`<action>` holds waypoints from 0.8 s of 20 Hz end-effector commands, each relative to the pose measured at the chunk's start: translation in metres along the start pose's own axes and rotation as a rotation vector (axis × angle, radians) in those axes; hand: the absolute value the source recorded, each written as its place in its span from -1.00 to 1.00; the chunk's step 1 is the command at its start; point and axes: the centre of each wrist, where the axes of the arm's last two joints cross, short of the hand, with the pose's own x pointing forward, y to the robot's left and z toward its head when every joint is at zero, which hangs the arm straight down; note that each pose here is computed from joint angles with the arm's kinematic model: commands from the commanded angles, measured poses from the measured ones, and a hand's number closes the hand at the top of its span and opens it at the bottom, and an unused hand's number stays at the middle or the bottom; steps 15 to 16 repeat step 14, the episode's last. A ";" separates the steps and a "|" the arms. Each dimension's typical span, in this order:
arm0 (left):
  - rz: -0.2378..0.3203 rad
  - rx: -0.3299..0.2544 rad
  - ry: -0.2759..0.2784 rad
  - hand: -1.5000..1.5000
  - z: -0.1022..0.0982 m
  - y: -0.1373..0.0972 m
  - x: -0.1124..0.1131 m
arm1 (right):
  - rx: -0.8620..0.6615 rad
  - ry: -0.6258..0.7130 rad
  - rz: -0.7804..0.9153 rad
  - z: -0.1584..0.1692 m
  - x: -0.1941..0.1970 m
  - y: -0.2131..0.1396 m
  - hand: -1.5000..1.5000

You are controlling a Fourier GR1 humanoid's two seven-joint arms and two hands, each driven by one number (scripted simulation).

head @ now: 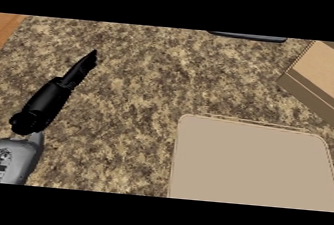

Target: Pick the tomato from the tray and place it in the cardboard box

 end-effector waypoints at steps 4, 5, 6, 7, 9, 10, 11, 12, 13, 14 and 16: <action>0.006 0.009 0.010 0.00 -0.003 -0.003 -0.001 | -0.299 -0.247 -0.635 -0.009 0.003 0.000 -1.00; 0.004 0.020 -0.008 0.00 -0.004 0.006 0.004 | -0.333 -0.243 -0.706 0.002 -0.005 -0.008 -1.00; 0.007 0.015 -0.010 0.00 -0.005 0.007 0.006 | -0.370 -0.225 -0.769 0.009 -0.011 -0.010 -1.00; -0.003 0.013 -0.004 0.00 -0.010 -0.007 0.002 | -0.355 -0.215 -0.825 0.010 -0.012 -0.009 -1.00; 0.005 0.018 -0.025 0.00 -0.011 0.006 0.012 | -0.403 -0.144 -0.888 0.023 -0.022 -0.012 -1.00; 0.010 0.004 -0.008 0.00 -0.011 -0.005 0.005 | -0.437 -0.138 -0.918 0.023 -0.023 -0.013 -1.00; -0.013 0.013 -0.010 0.00 -0.011 -0.009 0.004 | -0.430 -0.121 -0.928 0.028 -0.028 -0.012 -1.00; 0.004 0.003 -0.020 0.00 -0.007 0.000 0.009 | -0.469 -0.085 -0.956 0.032 -0.036 -0.003 -1.00; 0.009 0.008 -0.025 0.00 -0.010 0.000 0.008 | -0.514 -0.092 -0.954 0.040 -0.037 -0.014 -1.00; 0.011 -0.007 -0.027 0.00 -0.008 -0.002 0.007 | -0.532 -0.081 -0.946 0.040 -0.040 -0.009 -1.00; 0.011 -0.007 -0.027 0.00 -0.008 -0.002 0.007 | -0.532 -0.081 -0.946 0.040 -0.040 -0.009 -1.00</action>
